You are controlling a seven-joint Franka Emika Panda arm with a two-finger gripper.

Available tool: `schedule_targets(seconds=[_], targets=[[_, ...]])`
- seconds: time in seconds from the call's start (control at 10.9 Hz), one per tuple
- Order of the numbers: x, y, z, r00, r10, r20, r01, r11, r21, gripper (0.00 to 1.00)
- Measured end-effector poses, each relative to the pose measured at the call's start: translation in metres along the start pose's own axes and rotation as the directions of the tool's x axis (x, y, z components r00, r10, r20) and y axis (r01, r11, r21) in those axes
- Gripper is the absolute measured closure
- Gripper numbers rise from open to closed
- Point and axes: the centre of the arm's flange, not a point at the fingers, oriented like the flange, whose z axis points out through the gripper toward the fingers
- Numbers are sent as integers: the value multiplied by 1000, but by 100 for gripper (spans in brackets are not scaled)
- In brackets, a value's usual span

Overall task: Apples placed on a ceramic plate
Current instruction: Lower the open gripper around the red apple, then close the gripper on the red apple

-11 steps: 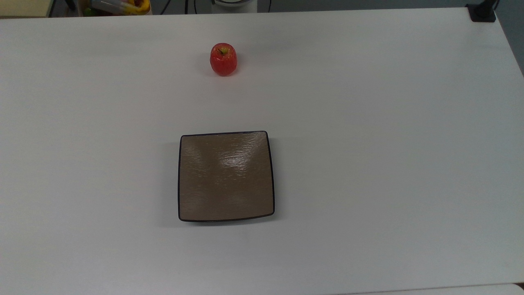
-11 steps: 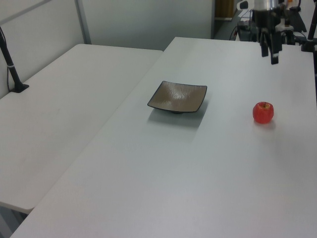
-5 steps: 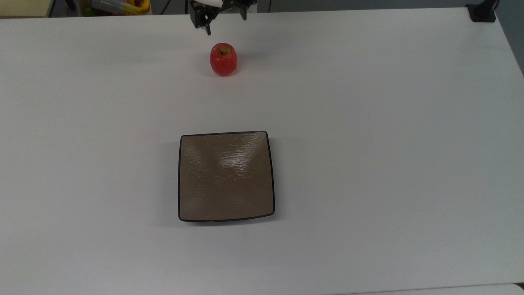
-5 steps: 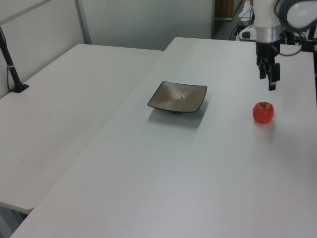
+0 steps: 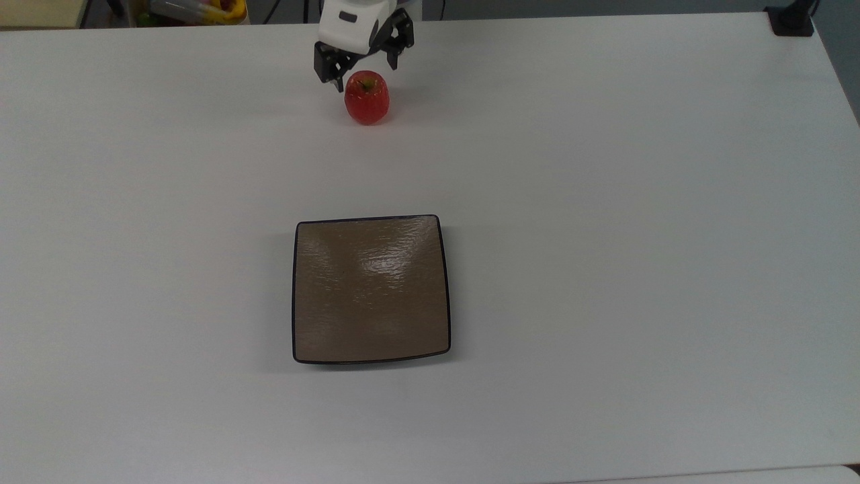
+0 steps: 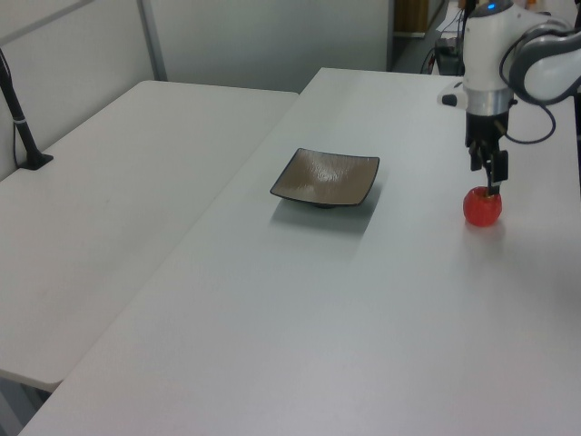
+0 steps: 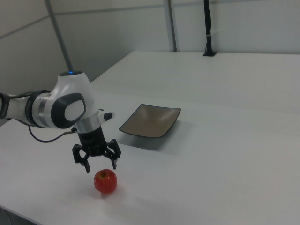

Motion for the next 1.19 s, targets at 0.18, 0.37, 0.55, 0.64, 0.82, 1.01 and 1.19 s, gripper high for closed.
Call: schedule_targets(seconds=[0.18, 0.37, 0.55, 0.64, 0.82, 1.01, 1.19], targets=[[1, -1, 23, 1000, -20, 8, 20, 1000, -16, 0], [1, -2, 37, 999, -36, 32, 36, 999, -22, 0], [-1, -3, 47, 997, -53, 58, 55, 998, -30, 0], [-1, -3, 51, 997, -57, 60, 59, 998, -32, 0], [0, -5, 62, 996, -66, 53, 68, 997, -37, 0], [0, -6, 70, 996, -70, 61, 72, 997, -33, 0], [0, -6, 73, 996, -72, 61, 74, 997, -32, 0]])
